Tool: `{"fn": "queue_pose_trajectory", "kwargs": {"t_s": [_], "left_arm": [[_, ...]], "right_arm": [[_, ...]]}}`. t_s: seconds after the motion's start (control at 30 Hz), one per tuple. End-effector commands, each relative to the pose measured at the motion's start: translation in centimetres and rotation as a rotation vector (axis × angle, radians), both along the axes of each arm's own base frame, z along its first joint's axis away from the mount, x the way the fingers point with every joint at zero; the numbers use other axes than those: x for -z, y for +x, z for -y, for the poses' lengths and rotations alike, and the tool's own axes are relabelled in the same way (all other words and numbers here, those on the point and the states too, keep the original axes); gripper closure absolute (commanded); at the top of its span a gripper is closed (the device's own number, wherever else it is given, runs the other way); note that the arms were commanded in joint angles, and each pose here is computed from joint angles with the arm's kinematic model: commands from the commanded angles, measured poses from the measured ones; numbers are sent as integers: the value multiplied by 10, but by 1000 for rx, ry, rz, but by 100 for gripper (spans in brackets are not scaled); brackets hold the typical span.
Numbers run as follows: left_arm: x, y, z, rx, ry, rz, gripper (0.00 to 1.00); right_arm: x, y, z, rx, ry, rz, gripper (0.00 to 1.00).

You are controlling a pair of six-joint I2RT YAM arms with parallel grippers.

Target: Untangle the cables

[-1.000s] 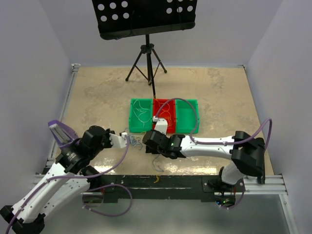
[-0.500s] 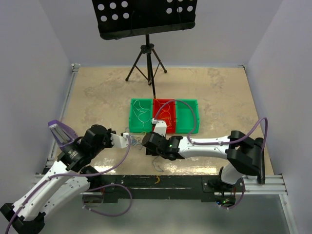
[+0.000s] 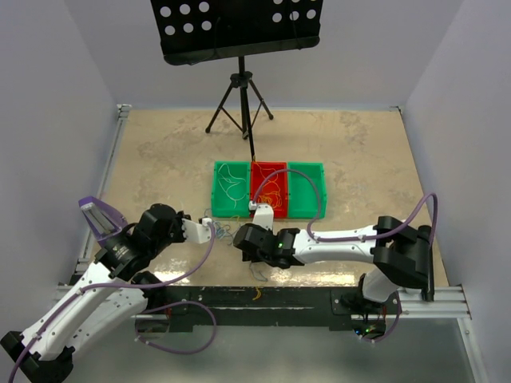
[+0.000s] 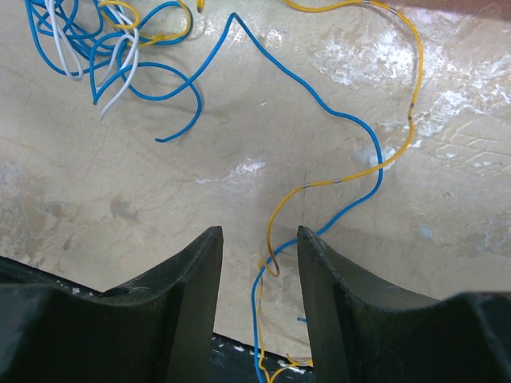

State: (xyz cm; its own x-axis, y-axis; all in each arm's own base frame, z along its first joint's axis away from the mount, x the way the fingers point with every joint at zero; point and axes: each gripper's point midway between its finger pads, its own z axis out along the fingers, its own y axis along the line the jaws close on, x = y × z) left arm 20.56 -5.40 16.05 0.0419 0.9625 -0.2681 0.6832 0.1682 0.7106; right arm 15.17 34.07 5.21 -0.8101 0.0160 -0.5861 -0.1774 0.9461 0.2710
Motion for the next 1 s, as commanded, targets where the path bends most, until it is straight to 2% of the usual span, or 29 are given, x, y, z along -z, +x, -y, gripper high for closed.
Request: {"fn": "queue_pose_trajectory", "kwargs": {"t_s": [0.0,0.23,0.43,0.5,0.53,0.57,0.67,0.77,0.87,0.97], "left_arm": [[-10,2,3,3,-23,16,100],[-8,1,3,4,-24,12,100],[-16,6,5,2,-41,44,100],[-16,6,6,1,-45,41,100],[-16,6,7,3,-44,35,100],[-15,6,7,2,-43,32,100],[-9,4,5,5,-33,24,100],[8,1,5,12,-21,2,100],[30,-2,3,11,-9,-20,100],[48,-5,2,11,-11,-41,100]], "right_arm": [[-14,-1,10,28,27,19,54],[-3,-3,1,-3,50,9,57],[5,4,-21,-36,29,22,67],[8,7,-24,-31,15,27,77],[7,10,-23,-16,7,35,92],[0,12,-24,-12,20,46,100],[-60,17,-26,-19,132,116,100],[-145,29,-1,62,200,229,100],[-238,37,43,173,312,343,100],[-308,38,102,300,416,437,100]]}}
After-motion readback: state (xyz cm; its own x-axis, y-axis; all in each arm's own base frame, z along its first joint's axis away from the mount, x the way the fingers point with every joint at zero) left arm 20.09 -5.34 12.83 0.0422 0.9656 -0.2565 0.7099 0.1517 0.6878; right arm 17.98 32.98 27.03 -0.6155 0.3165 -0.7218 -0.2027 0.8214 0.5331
